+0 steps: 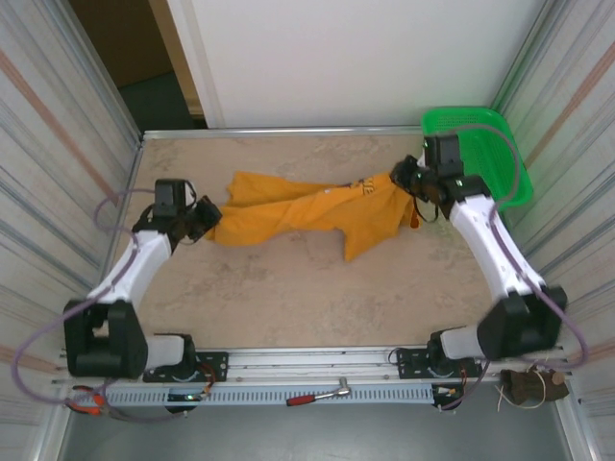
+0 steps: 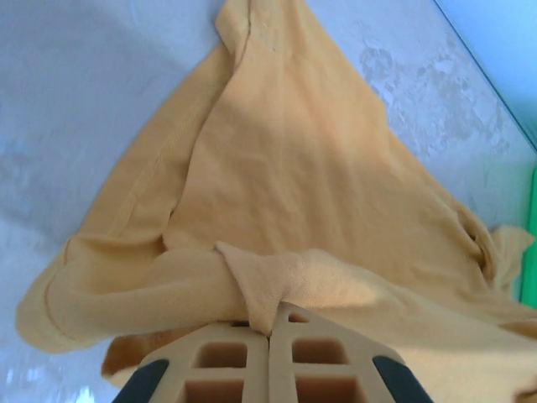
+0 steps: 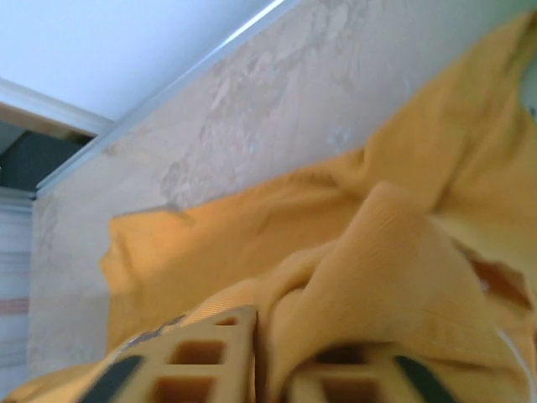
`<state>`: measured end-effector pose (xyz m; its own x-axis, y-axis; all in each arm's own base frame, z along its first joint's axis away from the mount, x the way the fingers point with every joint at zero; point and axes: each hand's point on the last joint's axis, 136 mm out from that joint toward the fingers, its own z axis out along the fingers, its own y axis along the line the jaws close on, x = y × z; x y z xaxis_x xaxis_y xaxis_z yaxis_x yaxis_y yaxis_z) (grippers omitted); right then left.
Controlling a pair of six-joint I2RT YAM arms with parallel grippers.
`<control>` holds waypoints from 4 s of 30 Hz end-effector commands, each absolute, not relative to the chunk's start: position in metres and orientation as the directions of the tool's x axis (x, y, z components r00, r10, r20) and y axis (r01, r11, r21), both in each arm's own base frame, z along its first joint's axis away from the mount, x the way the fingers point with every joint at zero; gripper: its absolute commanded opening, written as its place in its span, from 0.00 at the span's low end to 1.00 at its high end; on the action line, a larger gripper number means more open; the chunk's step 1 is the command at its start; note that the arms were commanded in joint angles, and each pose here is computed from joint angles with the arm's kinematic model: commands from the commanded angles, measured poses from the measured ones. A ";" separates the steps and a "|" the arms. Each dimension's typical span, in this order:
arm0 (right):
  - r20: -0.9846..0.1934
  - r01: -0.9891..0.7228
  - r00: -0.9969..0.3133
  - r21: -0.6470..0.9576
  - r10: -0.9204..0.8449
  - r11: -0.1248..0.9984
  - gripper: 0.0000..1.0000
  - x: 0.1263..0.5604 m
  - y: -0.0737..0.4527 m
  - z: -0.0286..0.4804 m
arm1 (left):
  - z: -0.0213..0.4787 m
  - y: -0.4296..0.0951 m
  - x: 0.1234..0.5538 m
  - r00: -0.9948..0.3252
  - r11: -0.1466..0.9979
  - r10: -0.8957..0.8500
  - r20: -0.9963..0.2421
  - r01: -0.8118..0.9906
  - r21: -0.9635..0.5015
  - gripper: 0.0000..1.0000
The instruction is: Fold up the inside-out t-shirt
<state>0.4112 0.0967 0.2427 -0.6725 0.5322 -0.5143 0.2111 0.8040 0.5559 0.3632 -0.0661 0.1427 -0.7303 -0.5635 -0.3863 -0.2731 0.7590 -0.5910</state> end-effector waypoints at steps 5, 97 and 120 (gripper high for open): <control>-0.441 0.245 -0.745 0.518 0.501 0.820 0.66 0.435 0.093 0.182 | 0.087 -0.067 0.399 -0.824 0.760 -0.512 -0.243 -0.302 -0.576 0.00; -0.392 0.404 -0.694 0.482 0.604 0.777 0.00 0.202 0.038 0.173 | 0.291 -0.074 0.404 -0.648 0.658 -0.564 -0.512 0.022 -0.753 0.00; -0.332 0.437 -0.714 0.477 0.617 0.762 0.00 0.212 0.038 0.134 | 0.136 -0.069 0.383 -0.758 0.709 -0.572 -0.315 -0.264 -0.654 0.55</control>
<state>0.2048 0.0421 0.1265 -0.7306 0.6186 -0.2891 0.4554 0.7569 0.4688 0.3994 -0.0665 0.1221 -0.7812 -0.5698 -0.2550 -0.2762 0.6819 -0.6773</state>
